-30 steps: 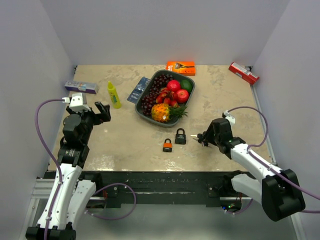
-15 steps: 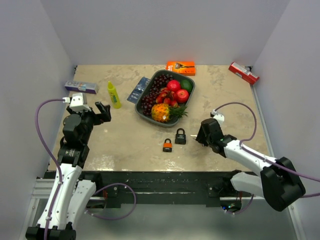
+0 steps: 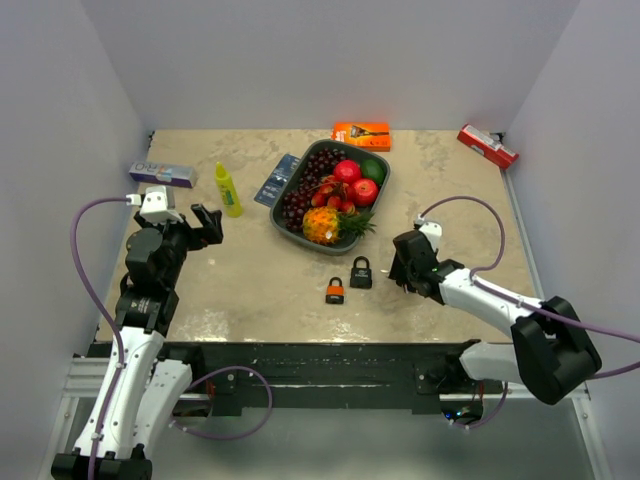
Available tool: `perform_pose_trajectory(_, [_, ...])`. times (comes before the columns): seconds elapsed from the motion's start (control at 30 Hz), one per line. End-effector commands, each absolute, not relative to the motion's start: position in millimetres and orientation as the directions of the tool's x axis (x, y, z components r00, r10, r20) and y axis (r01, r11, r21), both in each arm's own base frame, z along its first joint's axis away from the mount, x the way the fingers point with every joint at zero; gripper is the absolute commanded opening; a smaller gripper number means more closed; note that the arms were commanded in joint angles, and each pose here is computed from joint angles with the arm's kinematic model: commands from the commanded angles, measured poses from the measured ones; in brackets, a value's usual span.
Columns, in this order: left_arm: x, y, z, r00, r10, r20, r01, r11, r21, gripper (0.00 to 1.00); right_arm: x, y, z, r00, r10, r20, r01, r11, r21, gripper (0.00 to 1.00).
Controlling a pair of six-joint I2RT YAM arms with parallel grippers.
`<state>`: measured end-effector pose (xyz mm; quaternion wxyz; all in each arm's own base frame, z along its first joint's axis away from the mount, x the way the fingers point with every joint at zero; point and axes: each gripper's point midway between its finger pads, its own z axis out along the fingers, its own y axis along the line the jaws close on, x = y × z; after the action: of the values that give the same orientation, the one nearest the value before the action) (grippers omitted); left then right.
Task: Unlock with the key
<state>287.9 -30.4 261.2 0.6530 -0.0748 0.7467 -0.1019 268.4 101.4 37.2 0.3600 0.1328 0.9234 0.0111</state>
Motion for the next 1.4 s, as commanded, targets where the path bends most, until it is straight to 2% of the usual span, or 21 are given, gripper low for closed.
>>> perform_pose_trajectory(0.0, [290, -34, 270, -0.105, -0.239, -0.965, 0.046, 0.968, -0.245, 0.99, 276, 102, 48, -0.68, 0.27, -0.682, 0.256, 0.959, 0.125, 0.52])
perform_pose_trajectory(0.2, [290, -34, 269, -0.108, -0.239, -0.965, 0.047, 0.968, -0.245, 0.99, 282, 107, 40, -0.703, 0.238, -0.67, 0.235, 0.967, 0.096, 0.5])
perform_pose_trajectory(0.5, [290, -35, 270, -0.107, -0.239, -0.965, 0.05, 0.968, -0.245, 0.99, 283, 106, 34, -0.731, 0.207, -0.65, 0.226, 0.972, 0.055, 0.42])
perform_pose_trajectory(0.8, [290, -36, 271, -0.106, -0.239, -0.965, 0.058, 0.967, -0.246, 0.99, 286, 110, 35, -0.737, 0.199, -0.646, 0.215, 0.975, 0.055, 0.21])
perform_pose_trajectory(0.93, [291, -38, 268, -0.114, -0.236, -0.965, 0.066, 0.968, -0.244, 0.99, 296, 112, 50, -0.706, 0.2, -0.68, 0.208, 0.976, 0.072, 0.15])
perform_pose_trajectory(1.2, [293, -42, 263, -0.139, -0.233, -0.962, 0.085, 0.966, -0.246, 0.99, 312, 103, 116, -0.56, 0.17, -0.811, 0.173, 0.981, 0.086, 0.12])
perform_pose_trajectory(1.37, [295, -48, 260, -0.156, -0.23, -0.961, 0.113, 0.962, -0.249, 0.99, 314, 100, 139, -0.506, 0.163, -0.847, 0.153, 0.983, 0.098, 0.12])
